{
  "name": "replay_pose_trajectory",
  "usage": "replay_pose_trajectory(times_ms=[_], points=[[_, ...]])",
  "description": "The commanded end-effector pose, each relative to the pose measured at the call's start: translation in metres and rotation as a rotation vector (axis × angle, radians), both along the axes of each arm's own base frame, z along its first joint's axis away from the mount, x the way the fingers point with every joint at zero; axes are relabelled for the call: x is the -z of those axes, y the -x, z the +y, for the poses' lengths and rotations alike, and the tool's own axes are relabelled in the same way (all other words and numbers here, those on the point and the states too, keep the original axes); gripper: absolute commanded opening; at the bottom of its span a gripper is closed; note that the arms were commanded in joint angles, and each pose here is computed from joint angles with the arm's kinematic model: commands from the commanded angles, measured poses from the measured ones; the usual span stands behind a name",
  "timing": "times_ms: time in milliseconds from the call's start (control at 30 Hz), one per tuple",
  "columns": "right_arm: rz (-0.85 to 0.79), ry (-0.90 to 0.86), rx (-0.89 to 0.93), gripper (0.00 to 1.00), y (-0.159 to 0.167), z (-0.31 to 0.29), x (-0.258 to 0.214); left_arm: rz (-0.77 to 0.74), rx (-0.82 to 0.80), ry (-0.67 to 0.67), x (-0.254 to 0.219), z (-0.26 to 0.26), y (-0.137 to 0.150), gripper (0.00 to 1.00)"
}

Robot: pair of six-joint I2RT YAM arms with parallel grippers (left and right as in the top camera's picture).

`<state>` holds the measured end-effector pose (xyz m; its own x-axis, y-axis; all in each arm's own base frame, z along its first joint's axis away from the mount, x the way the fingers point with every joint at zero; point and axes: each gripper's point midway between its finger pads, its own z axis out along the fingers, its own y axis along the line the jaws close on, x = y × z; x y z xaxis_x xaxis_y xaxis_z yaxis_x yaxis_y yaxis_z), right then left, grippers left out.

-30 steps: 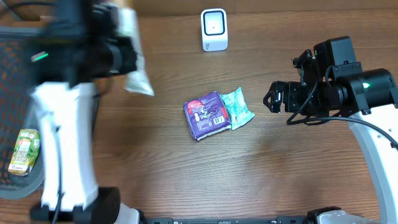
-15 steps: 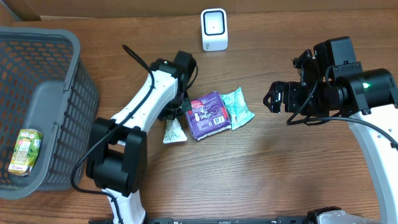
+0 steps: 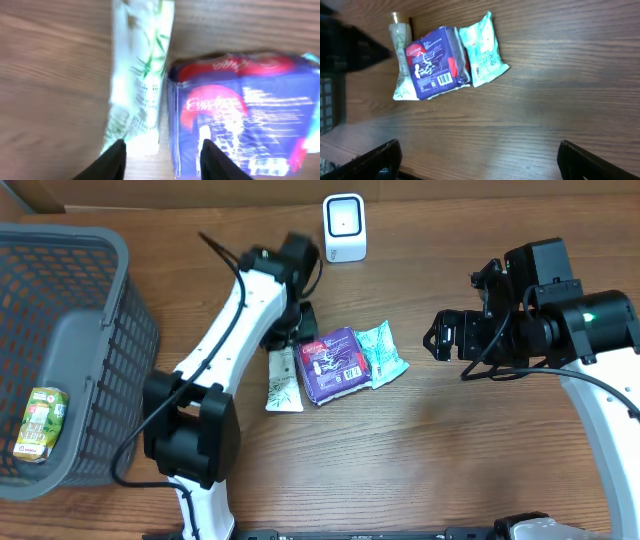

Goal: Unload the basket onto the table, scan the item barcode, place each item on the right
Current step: 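Lift the white tube out and place it left of purple pack, then reach into basket and grasp the green drink pouch with left gripper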

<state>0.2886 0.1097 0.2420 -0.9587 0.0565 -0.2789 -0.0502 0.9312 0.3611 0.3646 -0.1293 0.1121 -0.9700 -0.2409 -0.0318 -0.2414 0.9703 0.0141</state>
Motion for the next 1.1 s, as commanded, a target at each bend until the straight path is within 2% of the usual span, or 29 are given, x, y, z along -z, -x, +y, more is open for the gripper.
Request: replay_pose_trajectory(times_ms=[0,67,100,167,200,267,367,433,533,600,700,833,867,933,1033,1067], points=[[-0.029,-0.004,-0.004,1.0,-0.002,0.001,-0.008,-0.206,0.007,-0.08,-0.092,0.023,-0.026,0.45],[-0.028,-0.004,-0.004,1.0,-0.002,0.001,-0.008,-0.297,-0.033,-0.094,-0.14,0.042,-0.027,0.49],[-0.028,-0.004,-0.004,1.0,-0.002,0.001,-0.008,-0.377,-0.076,-0.092,-0.177,0.059,-0.024,0.56],[-0.028,-0.004,-0.004,1.0,-0.002,0.001,-0.008,-0.488,-0.145,-0.123,-0.225,0.098,-0.013,0.57],[-0.026,-0.003,-0.004,1.0,-0.002,0.001,-0.008,-0.528,-0.155,-0.133,-0.241,0.116,-0.005,0.59],[-0.018,0.0,-0.007,1.0,0.0,0.001,-0.007,-0.59,-0.286,-0.167,-0.265,0.163,0.014,0.59],[-0.008,0.002,-0.007,1.0,0.003,0.0,-0.006,-0.606,-0.553,-0.233,-0.279,0.251,0.062,0.59],[-0.015,0.004,-0.014,1.0,0.002,0.0,-0.007,-0.525,-0.758,-0.284,-0.262,0.304,0.099,0.59],[-0.014,0.004,-0.015,1.0,0.002,0.0,-0.007,-0.397,-0.967,-0.304,-0.226,0.347,0.133,0.59],[-0.017,0.006,-0.022,1.0,0.002,0.0,-0.007,-0.347,-1.053,-0.298,-0.195,0.374,0.142,0.58],[-0.023,0.01,-0.034,1.0,0.002,0.0,-0.007,-0.335,-1.121,-0.259,-0.148,0.403,0.139,0.58],[-0.026,0.01,-0.034,1.0,0.001,0.0,-0.007,-0.323,-1.085,-0.354,-0.09,0.438,0.14,0.59],[-0.027,0.01,-0.034,1.0,0.001,0.0,-0.007,-0.314,-1.072,-0.428,-0.075,0.45,0.145,0.55],[-0.028,0.01,-0.037,1.0,0.001,0.0,-0.007,-0.326,-1.029,-0.464,-0.06,0.458,0.141,0.54],[-0.029,0.021,-0.033,1.0,0.0,-0.001,-0.006,-0.333,-0.929,-0.483,-0.03,0.465,0.132,0.57],[-0.027,0.021,-0.033,1.0,0.001,-0.001,-0.006,-0.325,-0.866,-0.498,-0.02,0.468,0.129,0.6]])
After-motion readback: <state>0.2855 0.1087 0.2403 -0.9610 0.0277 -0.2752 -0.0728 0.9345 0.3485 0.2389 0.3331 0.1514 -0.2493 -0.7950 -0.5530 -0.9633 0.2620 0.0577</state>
